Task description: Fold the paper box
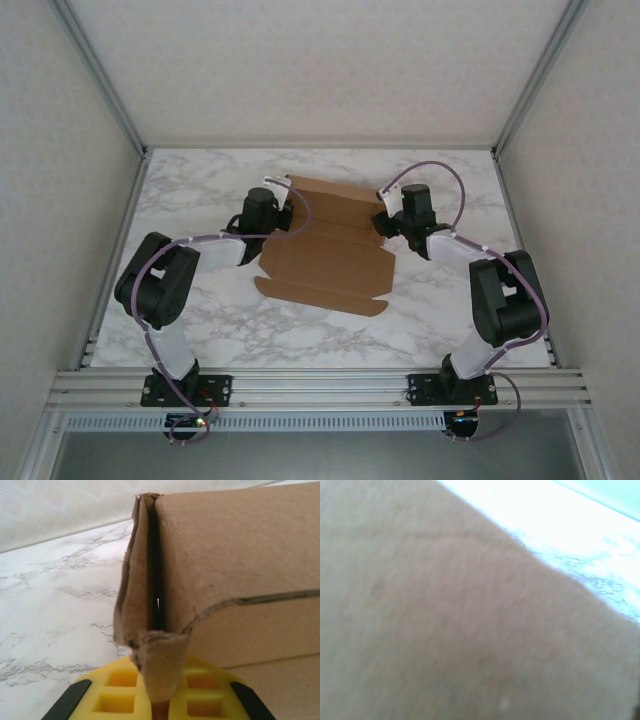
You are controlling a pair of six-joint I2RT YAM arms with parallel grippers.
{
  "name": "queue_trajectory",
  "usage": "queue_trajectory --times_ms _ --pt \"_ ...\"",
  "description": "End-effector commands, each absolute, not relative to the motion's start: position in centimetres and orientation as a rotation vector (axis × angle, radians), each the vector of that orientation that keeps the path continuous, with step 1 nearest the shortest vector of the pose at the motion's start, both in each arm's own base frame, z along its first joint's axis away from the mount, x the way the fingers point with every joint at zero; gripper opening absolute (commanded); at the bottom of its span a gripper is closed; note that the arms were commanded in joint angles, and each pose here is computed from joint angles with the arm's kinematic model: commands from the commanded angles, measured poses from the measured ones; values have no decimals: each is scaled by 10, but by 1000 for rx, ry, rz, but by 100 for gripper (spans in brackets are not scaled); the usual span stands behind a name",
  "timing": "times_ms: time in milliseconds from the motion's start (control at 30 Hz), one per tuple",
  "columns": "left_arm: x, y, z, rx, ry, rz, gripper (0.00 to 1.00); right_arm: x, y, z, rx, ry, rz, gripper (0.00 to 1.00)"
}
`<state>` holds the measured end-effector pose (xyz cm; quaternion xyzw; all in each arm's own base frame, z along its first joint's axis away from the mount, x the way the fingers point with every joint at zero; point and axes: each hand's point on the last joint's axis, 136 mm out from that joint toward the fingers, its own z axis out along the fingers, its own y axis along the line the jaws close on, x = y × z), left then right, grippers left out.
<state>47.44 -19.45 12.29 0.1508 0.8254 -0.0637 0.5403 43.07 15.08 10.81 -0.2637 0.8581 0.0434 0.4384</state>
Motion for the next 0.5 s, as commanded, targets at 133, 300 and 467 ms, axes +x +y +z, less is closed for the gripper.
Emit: queue_trajectory --times_ms 133,300,467 --pt "465 -211 120 372 1966 -204 0 447 145 107 -561 2148 41 37" --pt "461 -218 119 350 1978 -226 0 445 142 103 -563 2172 14 27" --pt "459 -225 121 302 1990 -245 0 448 141 100 -556 2191 -39 20"
